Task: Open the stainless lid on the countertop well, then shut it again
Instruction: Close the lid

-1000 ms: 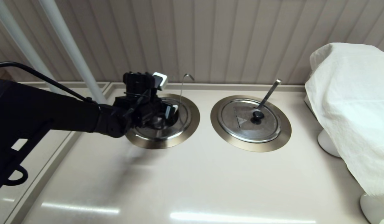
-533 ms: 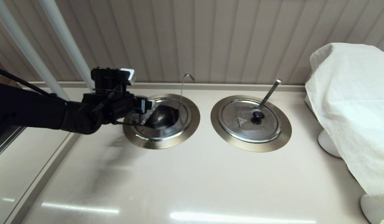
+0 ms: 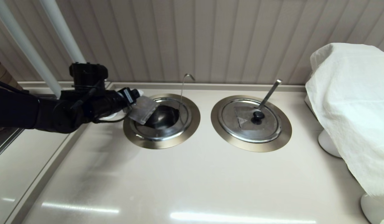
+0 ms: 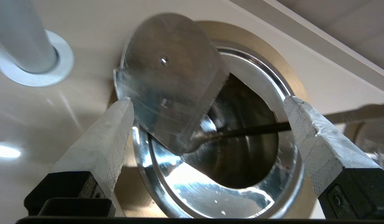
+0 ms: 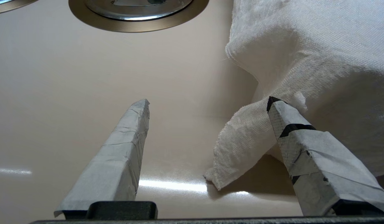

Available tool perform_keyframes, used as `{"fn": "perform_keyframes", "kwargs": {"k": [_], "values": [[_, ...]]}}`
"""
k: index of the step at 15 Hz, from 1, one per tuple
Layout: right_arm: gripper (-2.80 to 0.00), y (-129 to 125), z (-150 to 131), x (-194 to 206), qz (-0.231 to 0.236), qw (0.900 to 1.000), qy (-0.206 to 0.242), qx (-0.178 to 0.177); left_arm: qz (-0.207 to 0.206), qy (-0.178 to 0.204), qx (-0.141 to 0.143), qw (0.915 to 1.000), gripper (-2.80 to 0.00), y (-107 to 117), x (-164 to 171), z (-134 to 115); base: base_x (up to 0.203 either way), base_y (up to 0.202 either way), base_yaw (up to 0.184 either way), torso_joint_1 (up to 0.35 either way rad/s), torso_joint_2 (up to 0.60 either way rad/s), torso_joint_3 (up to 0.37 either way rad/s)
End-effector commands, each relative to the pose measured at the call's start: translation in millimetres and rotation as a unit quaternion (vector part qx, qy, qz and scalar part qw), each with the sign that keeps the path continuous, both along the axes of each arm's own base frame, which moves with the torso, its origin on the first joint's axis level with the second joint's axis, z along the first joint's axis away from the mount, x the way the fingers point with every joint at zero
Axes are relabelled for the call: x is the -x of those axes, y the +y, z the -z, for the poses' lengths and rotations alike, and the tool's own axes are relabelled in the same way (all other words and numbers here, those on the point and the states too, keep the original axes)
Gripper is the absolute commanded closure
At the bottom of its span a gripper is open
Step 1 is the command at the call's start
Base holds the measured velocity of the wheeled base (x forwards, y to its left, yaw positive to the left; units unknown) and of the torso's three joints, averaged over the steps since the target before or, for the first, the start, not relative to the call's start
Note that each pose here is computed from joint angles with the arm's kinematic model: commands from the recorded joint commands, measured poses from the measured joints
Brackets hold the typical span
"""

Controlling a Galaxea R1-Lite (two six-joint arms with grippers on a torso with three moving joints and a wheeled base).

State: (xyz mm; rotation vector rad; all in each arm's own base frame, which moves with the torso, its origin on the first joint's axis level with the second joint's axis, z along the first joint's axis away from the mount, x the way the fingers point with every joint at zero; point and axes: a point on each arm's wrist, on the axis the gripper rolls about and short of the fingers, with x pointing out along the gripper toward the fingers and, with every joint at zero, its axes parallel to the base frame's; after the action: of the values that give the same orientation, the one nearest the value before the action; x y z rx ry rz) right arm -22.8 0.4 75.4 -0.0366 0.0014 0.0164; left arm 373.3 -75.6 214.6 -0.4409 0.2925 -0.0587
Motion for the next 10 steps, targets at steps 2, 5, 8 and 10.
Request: {"fn": "perform_keyframes", "kwargs": {"k": [2, 5, 8, 10], "values": [[-2.8, 0.0, 0.0, 0.0, 0.0, 1.0, 0.0, 0.0, 0.056, -0.042, 0.035, 0.9969, -2.8, 16.9, 0.3, 2.9, 0.0, 0.0, 0.0, 0.0, 0.0, 0.0], [-2.8, 0.0, 0.0, 0.0, 0.0, 1.0, 0.0, 0.0, 0.05, -0.025, 0.035, 0.9978, -2.8, 25.4, -12.8, 22.2, 0.0, 0.0, 0.0, 0.0, 0.0, 0.0], [-2.8, 0.0, 0.0, 0.0, 0.0, 1.0, 0.0, 0.0, 0.042, -0.022, 0.03, 0.9984, -2.8, 30.0, -17.6, 27.6, 0.0, 0.0, 0.0, 0.0, 0.0, 0.0], [-2.8, 0.0, 0.0, 0.0, 0.0, 1.0, 0.0, 0.0, 0.04, -0.018, 0.03, 0.9986, -2.8, 30.5, -19.0, 30.1, 0.0, 0.0, 0.0, 0.0, 0.0, 0.0]]}}
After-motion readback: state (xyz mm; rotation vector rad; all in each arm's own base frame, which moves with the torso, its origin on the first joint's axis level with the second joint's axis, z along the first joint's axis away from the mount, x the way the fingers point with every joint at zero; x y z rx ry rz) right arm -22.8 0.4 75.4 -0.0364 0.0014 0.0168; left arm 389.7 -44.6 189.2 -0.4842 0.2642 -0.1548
